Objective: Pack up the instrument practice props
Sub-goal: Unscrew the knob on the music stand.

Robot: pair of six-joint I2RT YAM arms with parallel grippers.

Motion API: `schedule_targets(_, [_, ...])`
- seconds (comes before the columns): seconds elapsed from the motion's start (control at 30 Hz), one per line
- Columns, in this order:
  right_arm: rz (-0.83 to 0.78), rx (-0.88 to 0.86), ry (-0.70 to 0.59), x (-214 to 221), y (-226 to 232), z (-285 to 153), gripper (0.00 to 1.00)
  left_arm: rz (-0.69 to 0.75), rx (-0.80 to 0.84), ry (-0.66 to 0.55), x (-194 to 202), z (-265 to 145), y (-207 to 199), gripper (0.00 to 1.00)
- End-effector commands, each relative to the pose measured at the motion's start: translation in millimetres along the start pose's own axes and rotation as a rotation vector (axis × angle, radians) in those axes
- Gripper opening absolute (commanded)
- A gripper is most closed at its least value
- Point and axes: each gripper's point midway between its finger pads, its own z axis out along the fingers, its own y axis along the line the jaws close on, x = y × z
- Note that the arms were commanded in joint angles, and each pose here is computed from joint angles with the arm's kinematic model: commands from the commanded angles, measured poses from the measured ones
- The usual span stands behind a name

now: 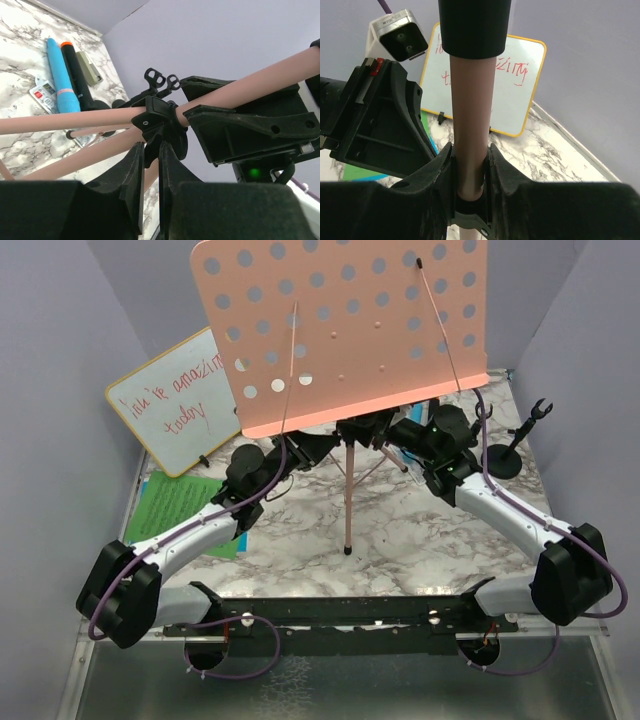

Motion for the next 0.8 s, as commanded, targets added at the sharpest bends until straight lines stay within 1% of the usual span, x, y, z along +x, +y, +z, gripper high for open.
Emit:
schedule_targets(0.0, [0.147,-0.095,0.25,83.2,29.0,-12.3,0.01,-0.166,-0.07,-0.14,-22.2,-12.7,19.3,0.11])
schedule_targets(0.1, [0.155,-0.096,0.253,83.8,29.1,-11.5,0.01,-0.281,-0.062,-0.145,-20.8,-13.2,17.9,0.05])
schedule_targets(0.17, [0.159,-0.094,0.253,83.7,28.9,-11.3,0.01,-0.364,-0.059,-0.12,-15.8,-10.8,17.3,0.03])
schedule_targets(0.23, [0.166,-0.092,0.255,84.4,28.5,-10.7,0.01,-0.478,-0.055,-0.093,-9.5,-8.6,17.9,0.0])
schedule_targets(0.3, [0.172,-0.086,0.256,84.3,27.5,-10.1,0.01,-0.608,-0.031,-0.072,-5.8,-7.1,15.0,0.0])
schedule_targets(0.37, [0.176,-0.08,0.26,85.0,26.3,-9.7,0.01,-0.662,-0.013,-0.06,-4.6,-5.3,11.1,0.0])
schedule_targets(0.43, [0.178,-0.073,0.265,86.7,25.4,-10.0,0.01,-0.623,0.002,-0.065,-8.0,-2.5,6.7,0.02])
schedule_targets(0.5, [0.177,-0.066,0.266,86.9,24.2,-10.1,0.01,-0.498,0.027,-0.072,-13.3,0.1,-1.5,0.08])
schedule_targets(0.57, [0.175,-0.065,0.267,86.8,24.0,-10.1,0.01,-0.415,0.01,-0.089,-15.1,-1.7,3.2,0.13])
schedule_targets(0.67, [0.176,-0.068,0.266,86.8,24.9,-10.5,0.01,-0.292,-0.017,-0.115,-18.4,-6.7,12.8,0.25])
schedule_targets(0.77, [0.174,-0.073,0.262,85.8,25.7,-10.8,0.01,-0.132,-0.021,-0.093,-13.4,-11.7,19.1,0.36])
